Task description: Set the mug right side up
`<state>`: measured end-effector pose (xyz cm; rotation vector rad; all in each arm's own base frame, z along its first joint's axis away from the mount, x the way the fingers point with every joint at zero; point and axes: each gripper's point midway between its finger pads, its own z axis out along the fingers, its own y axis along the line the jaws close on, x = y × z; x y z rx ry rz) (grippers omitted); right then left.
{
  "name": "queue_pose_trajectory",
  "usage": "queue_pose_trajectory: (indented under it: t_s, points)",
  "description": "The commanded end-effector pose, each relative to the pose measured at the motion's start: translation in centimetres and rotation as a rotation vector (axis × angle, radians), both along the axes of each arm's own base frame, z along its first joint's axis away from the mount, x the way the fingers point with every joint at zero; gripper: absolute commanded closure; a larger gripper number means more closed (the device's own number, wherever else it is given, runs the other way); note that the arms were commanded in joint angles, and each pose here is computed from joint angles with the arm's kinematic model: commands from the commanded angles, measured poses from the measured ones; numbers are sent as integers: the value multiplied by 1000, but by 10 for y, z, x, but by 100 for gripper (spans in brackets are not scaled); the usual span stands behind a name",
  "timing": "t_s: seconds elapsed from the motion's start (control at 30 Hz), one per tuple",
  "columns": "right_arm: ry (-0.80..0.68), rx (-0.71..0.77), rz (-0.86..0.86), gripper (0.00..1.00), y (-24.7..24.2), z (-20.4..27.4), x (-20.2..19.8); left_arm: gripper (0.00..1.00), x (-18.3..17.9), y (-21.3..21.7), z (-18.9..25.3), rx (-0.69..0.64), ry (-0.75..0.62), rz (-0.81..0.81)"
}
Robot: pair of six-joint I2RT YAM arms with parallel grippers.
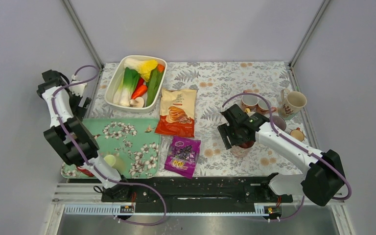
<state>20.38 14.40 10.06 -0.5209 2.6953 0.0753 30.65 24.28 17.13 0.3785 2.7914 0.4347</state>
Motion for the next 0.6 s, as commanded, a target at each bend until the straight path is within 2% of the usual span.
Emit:
queue_pose_trajectory:
  t_s: [0.0,0.1,0.23,0.4,0.57]
  points:
    - [-24,24,18,24,7,8,8,1,10,-1,-39,-115,-41,128]
    - [-26,22,19,24,7,8,8,3,14,18,-52,-97,-80,197]
    - [-26,21,18,24,6,6,8,12,6,23,-77,-116,-50,230]
    - [-24,18,20,24,7,4,9,29,-13,8,-109,-168,30,226]
    - [-25,17,22,24,8,4,10,34,-29,-30,-118,-252,36,176]
